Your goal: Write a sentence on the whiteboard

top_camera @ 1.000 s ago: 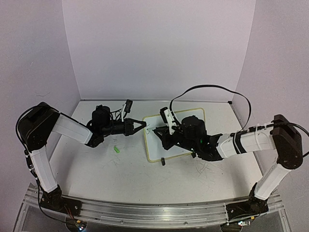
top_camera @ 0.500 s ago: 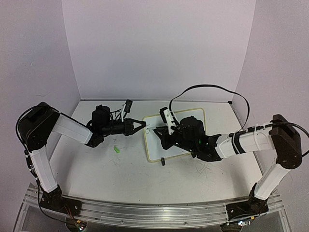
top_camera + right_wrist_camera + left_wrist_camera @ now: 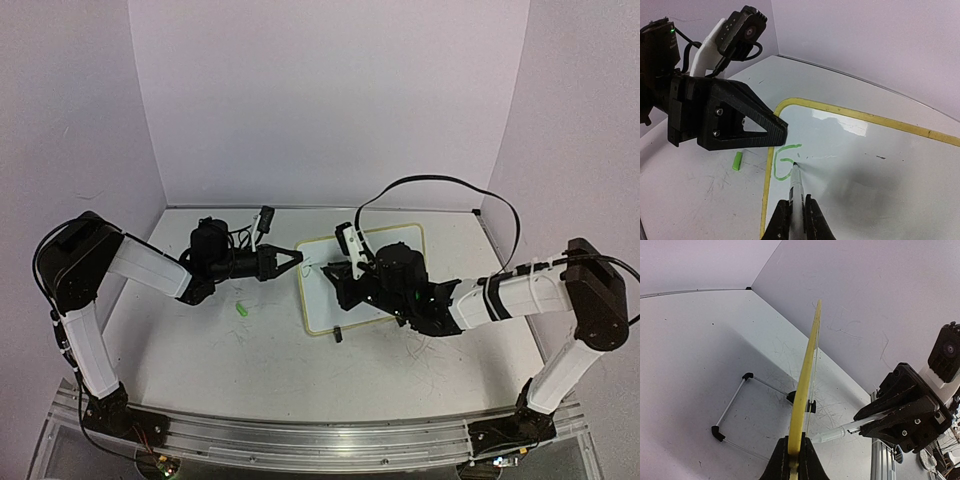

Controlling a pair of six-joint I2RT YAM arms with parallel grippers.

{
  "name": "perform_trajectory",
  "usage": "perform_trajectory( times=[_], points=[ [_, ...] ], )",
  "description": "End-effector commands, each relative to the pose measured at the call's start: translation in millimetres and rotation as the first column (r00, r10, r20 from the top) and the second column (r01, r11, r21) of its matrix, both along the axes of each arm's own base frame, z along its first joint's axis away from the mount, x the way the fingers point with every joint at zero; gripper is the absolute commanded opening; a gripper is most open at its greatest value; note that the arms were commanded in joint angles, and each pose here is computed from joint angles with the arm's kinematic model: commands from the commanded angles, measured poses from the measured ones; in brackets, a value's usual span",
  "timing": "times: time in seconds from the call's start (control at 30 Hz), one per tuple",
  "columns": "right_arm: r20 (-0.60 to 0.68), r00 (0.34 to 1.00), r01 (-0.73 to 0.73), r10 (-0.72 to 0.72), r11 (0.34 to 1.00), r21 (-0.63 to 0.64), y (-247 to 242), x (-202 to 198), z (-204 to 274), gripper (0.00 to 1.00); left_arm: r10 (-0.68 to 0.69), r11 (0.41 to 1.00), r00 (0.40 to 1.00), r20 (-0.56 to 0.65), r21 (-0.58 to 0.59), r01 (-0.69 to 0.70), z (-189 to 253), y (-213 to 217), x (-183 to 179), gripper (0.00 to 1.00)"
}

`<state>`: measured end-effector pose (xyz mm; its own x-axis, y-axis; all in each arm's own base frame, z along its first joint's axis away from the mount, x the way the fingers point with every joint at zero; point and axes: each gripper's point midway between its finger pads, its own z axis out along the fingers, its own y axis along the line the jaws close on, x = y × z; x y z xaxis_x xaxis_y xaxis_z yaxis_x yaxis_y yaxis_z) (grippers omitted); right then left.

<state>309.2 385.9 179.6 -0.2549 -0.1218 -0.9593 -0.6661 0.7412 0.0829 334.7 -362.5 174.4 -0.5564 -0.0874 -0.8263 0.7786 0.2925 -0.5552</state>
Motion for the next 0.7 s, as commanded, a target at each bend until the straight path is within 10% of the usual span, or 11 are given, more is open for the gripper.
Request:
perform_trajectory(
  times=[0.0, 0.67],
  points=[
    [0.007, 0.999, 0.044, -0.044, 0.999, 0.006, -11.4, 4.2, 4.8, 0.0, -0.006, 0.999, 0.997, 0.079, -0.031, 0.009, 29.8, 0.7, -1.3, 0.0],
    [-0.05, 0.999, 0.013, -0.014, 1.0, -0.021, -12.7, -4.7, -14.3, 0.0, -0.006, 1.0, 0.997, 0.081, -0.023, 0.008, 28.5, 0.8, -1.3, 0.0]
  ],
)
